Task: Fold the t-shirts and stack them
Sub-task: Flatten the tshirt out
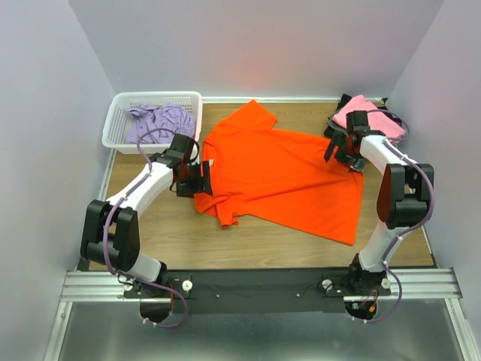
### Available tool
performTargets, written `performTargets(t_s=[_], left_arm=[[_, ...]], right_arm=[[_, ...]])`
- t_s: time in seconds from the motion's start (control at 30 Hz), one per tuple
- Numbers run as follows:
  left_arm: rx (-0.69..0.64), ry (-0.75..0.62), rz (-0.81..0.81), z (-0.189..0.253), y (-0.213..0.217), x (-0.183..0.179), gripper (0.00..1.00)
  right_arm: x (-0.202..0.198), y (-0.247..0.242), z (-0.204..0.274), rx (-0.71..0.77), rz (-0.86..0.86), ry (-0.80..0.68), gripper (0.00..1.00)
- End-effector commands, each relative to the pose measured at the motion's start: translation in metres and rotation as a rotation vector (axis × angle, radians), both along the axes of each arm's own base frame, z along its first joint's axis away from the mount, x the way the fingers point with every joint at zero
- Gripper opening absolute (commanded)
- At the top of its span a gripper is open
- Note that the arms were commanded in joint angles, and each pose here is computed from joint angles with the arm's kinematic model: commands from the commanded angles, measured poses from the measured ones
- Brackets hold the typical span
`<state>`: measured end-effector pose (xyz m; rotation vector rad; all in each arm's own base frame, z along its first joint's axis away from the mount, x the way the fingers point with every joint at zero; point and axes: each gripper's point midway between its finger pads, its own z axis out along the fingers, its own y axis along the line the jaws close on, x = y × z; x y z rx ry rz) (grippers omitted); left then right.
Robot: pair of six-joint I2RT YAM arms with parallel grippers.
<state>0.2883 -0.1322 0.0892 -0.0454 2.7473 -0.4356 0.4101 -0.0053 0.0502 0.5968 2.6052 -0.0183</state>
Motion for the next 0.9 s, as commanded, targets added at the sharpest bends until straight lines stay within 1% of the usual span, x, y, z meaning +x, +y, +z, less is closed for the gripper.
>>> performTargets(t_s=[0.0,0.03,0.13,0.2,0.27,0.37,0.47,0.53,0.63,0.77,0.87], left_arm=[[-0.105,0.038,-0.059,-0.005,-0.027,-0.017,0.74],[-0.108,0.038,-0.068,-0.005,-0.030,-0.019,0.74],[-0.117,0.036,-0.082,-0.007,-0.036,-0.021,0.74],[-0.125,0.022,-0.080,-0.011,-0.037,-0.018,0.74],[-0.121,0.053,-0.079,-0.023,-0.036,-0.024,0.74],[-0.082,0.093,-0.074,-0.039,-0.029,-0.033,0.74],[-0.025,0.088,-0.053,-0.044,-0.018,-0.035,0.72],[-0.009,0.088,-0.033,-0.042,-0.014,-0.036,0.71],[-0.003,0.066,-0.001,-0.041,-0.010,-0.036,0.69],[-0.016,0.060,0.064,-0.048,-0.008,-0.040,0.69],[-0.020,0.032,0.095,-0.052,-0.008,-0.034,0.69]], right_arm=[[-0.003,0.049,0.025,0.044,0.140,-0.052,0.96],[-0.006,0.060,0.026,0.050,0.169,-0.053,0.96],[-0.024,0.121,0.029,0.132,0.304,-0.044,0.96],[-0.034,0.140,0.030,0.169,0.331,-0.038,0.95],[-0.047,0.162,0.032,0.203,0.383,-0.031,0.95],[-0.063,0.192,0.036,0.245,0.470,-0.022,0.94],[-0.077,0.222,0.040,0.297,0.547,-0.017,0.93],[-0.084,0.237,0.044,0.325,0.579,-0.022,0.91],[-0.101,0.272,0.048,0.376,0.658,-0.025,0.87],[-0.119,0.314,0.048,0.449,0.732,-0.014,0.81],[-0.136,0.340,0.045,0.475,0.784,0.011,0.77]])
